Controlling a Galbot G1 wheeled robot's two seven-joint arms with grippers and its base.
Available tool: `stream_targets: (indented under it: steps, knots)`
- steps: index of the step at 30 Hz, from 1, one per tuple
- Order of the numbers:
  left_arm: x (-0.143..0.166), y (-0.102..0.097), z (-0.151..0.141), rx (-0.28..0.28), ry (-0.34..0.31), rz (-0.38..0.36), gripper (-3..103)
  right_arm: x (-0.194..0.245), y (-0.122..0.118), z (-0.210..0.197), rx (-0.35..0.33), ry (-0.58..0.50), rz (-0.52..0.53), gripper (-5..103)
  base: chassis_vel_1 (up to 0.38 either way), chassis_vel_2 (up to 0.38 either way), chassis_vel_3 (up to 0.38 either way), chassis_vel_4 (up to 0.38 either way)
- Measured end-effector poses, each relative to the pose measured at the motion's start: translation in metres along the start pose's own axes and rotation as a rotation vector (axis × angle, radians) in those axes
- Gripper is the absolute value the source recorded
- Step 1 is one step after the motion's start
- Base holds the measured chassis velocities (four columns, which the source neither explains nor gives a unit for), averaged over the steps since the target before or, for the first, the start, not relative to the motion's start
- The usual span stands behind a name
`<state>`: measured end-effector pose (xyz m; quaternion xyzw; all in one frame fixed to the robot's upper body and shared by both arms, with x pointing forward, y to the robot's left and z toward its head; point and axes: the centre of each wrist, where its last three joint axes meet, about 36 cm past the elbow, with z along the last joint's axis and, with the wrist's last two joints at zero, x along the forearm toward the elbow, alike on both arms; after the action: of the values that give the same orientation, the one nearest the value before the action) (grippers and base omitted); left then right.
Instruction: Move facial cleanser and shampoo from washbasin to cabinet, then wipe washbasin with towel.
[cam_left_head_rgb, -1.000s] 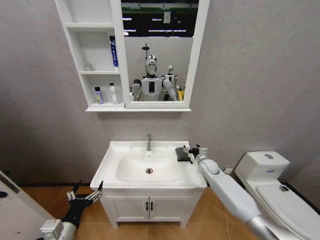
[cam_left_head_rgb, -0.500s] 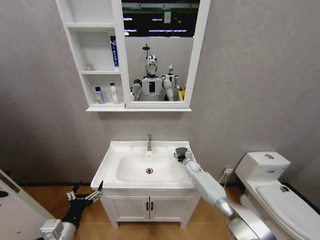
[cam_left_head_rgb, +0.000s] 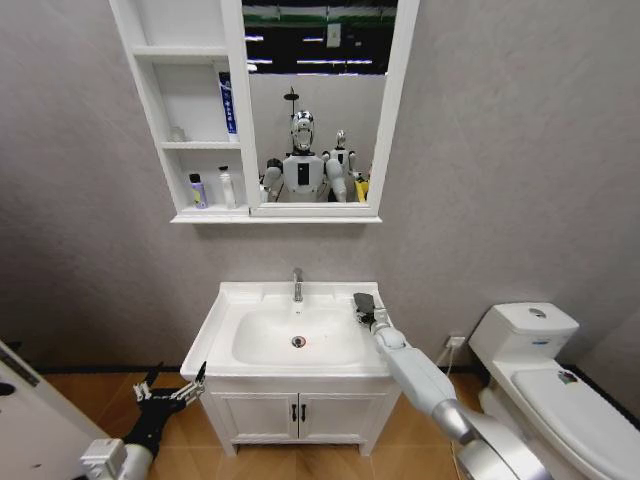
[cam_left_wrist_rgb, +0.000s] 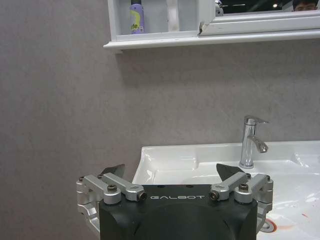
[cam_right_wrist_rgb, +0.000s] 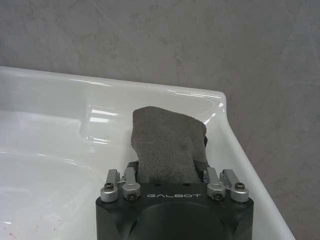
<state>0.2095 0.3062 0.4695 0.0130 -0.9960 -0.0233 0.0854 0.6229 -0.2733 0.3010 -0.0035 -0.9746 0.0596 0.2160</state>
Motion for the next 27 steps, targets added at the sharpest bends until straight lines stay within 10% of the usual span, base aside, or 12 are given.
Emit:
stream_targets:
  steps: [13,18,27]
  knots:
    - [0.000,0.000,0.000,0.000,0.000,0.000,100,0.015,0.004,-0.012,-0.010,-0.040,-0.016,9,0.000,0.000,0.000,0.000]
    - [0.000,0.000,0.000,0.000,0.000,0.000,100,0.025,0.009,-0.020,0.004,-0.072,-0.035,7,0.000,0.000,0.000,0.000]
    - [0.000,0.000,0.000,0.000,0.000,0.000,100,0.046,0.099,-0.027,0.106,-0.059,-0.140,7,0.000,0.000,0.000,0.000]
